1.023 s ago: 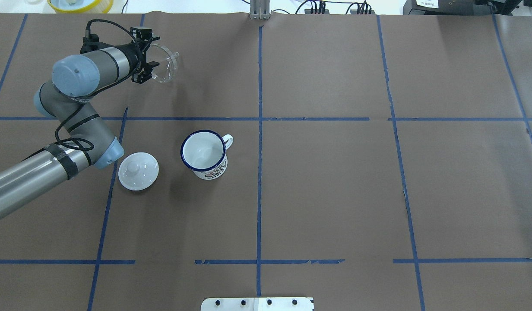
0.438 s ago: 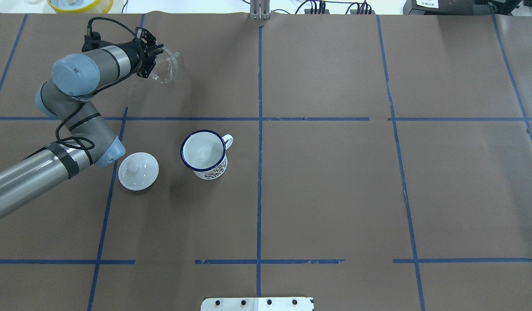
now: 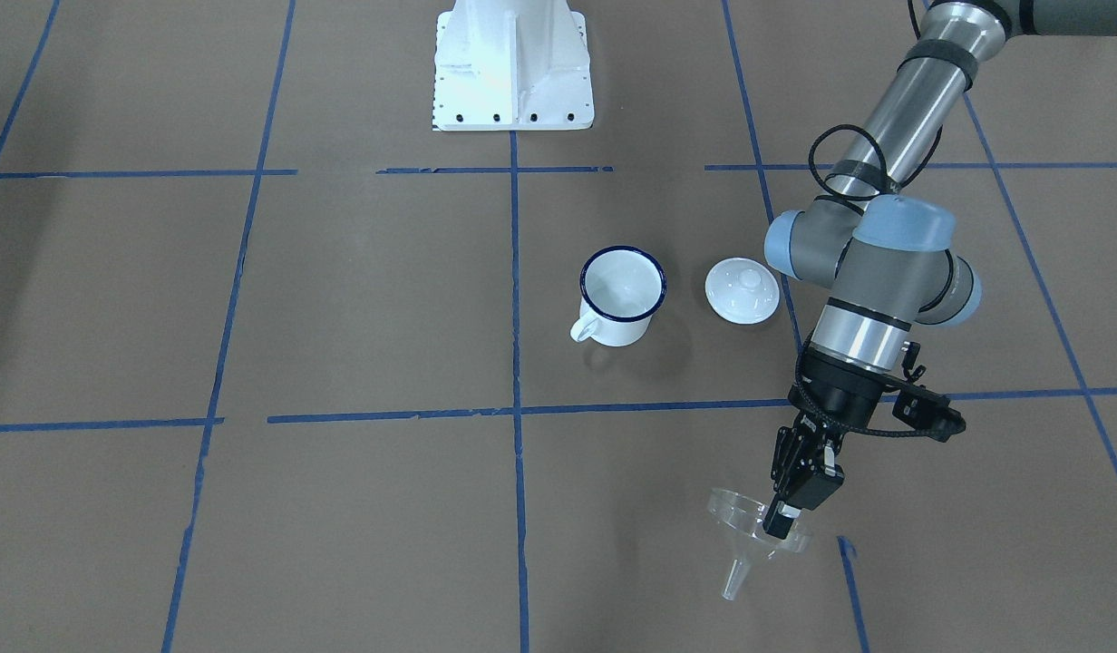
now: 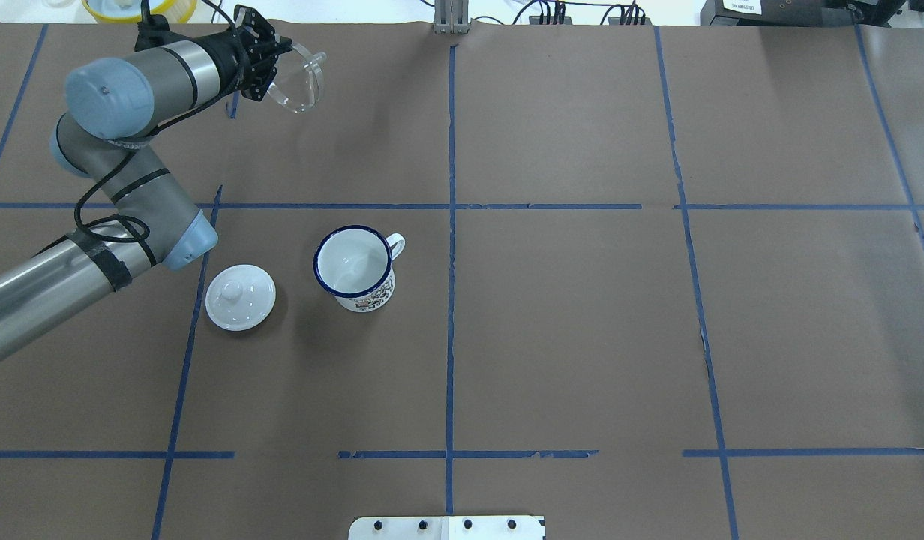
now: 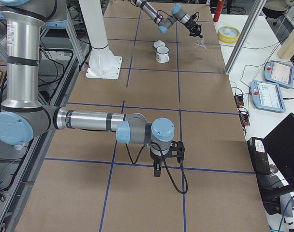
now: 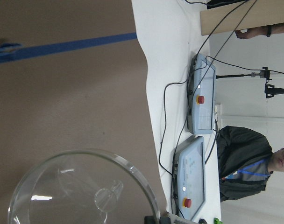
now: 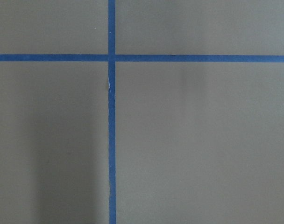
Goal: Place funnel on cup
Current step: 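Grasp the glass funnel rim with the left gripper, then lift the glass funnel and carry it over the mug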
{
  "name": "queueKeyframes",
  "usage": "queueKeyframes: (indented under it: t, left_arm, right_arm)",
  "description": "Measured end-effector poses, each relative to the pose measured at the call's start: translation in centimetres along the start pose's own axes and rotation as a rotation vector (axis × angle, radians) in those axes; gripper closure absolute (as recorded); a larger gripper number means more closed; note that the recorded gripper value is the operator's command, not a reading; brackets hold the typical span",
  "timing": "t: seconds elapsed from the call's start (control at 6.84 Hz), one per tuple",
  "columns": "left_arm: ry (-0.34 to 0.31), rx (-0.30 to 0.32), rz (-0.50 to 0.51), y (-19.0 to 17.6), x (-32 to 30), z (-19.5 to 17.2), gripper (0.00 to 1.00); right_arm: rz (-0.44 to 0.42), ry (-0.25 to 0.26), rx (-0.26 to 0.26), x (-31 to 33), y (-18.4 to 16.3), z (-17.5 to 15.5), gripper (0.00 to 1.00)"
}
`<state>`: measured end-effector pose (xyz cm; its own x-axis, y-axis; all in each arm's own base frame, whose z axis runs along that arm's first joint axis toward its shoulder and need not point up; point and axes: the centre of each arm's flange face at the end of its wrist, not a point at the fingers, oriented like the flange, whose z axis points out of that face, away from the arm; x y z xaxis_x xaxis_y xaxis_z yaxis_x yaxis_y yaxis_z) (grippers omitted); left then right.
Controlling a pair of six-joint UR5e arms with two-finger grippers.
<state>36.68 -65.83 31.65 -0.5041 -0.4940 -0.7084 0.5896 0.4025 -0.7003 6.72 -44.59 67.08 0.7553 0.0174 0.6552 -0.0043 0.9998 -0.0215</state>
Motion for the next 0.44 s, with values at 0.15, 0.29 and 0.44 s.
queueKeyframes:
  t: [0.15,0.29,0.44]
  left_arm:
    - [-0.029,-0.046,0.004,2.2,3.8,-2.3,1.00]
    - [-0.105,-0.085,0.036,5.2,7.6,-5.4,1.00]
    - [-0.195,-0.093,0.107,8.3,10.3,-8.8,1.00]
  right_arm:
    - [0.000,0.000,0.000,0.0,0.0,0.0,0.00]
    - [0.000,0.000,0.000,0.0,0.0,0.0,0.00]
    - [0.000,0.000,0.000,0.0,0.0,0.0,0.00]
